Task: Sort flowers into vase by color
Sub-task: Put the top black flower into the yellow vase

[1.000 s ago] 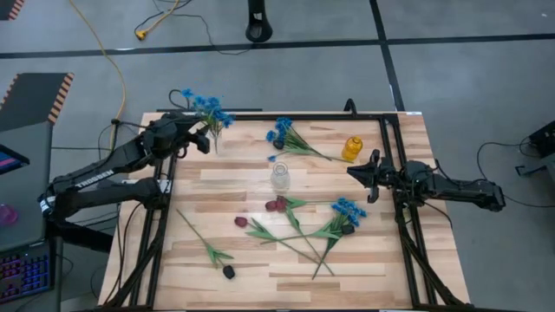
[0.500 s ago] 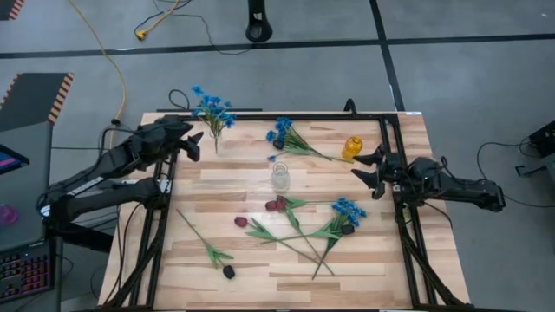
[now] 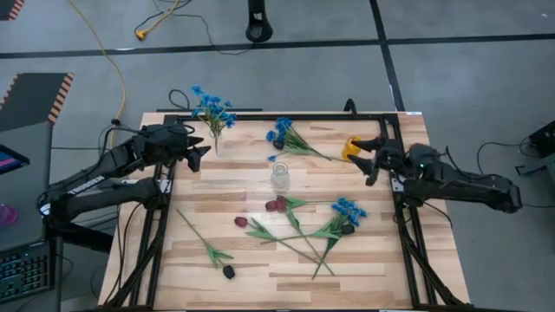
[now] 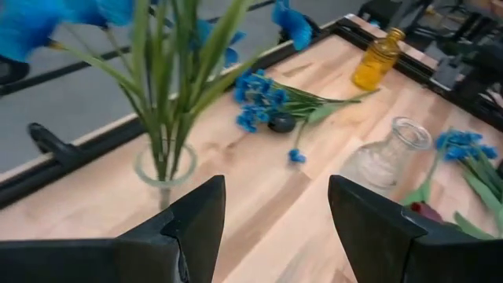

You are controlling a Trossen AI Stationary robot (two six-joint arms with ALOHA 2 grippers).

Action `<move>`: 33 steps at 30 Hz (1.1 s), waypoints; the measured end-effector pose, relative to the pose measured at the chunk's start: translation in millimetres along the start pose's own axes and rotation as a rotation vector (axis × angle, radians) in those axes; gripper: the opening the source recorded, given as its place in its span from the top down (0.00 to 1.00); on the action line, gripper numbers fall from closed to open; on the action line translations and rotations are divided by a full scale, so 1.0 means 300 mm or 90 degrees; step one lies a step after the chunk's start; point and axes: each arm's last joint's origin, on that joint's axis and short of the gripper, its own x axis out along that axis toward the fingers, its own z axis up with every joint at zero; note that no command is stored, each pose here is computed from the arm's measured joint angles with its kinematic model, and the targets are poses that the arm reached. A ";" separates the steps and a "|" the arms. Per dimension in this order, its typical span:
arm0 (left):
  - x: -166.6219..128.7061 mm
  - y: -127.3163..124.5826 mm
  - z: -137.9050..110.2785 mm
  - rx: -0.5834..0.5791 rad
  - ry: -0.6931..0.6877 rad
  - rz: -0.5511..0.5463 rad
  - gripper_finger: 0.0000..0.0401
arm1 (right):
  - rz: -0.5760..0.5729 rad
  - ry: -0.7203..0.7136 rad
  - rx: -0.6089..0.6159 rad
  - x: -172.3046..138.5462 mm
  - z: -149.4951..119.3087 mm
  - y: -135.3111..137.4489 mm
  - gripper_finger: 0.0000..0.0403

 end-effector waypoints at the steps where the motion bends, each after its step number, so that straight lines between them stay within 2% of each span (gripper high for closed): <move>1: 0.000 -0.003 -0.001 0.001 0.002 -0.005 0.47 | -0.011 0.018 -0.003 0.013 0.006 -0.003 0.31; 7: -0.002 -0.026 -0.008 0.006 0.011 -0.040 0.47 | -0.053 0.108 -0.015 0.092 0.042 -0.016 0.31; 12: -0.005 -0.043 -0.012 0.020 0.013 -0.061 0.47 | -0.053 0.164 -0.094 0.161 0.056 -0.014 0.31; 16: -0.005 -0.051 -0.013 0.026 0.013 -0.071 0.47 | -0.049 0.216 -0.121 0.228 0.044 -0.011 0.31; 26: -0.007 -0.058 -0.017 0.035 0.009 -0.061 0.47 | -0.036 0.376 -0.196 0.401 -0.037 -0.010 0.31; 33: -0.008 -0.062 -0.019 0.038 0.010 -0.065 0.47 | -0.033 0.464 -0.206 0.517 -0.112 -0.012 0.31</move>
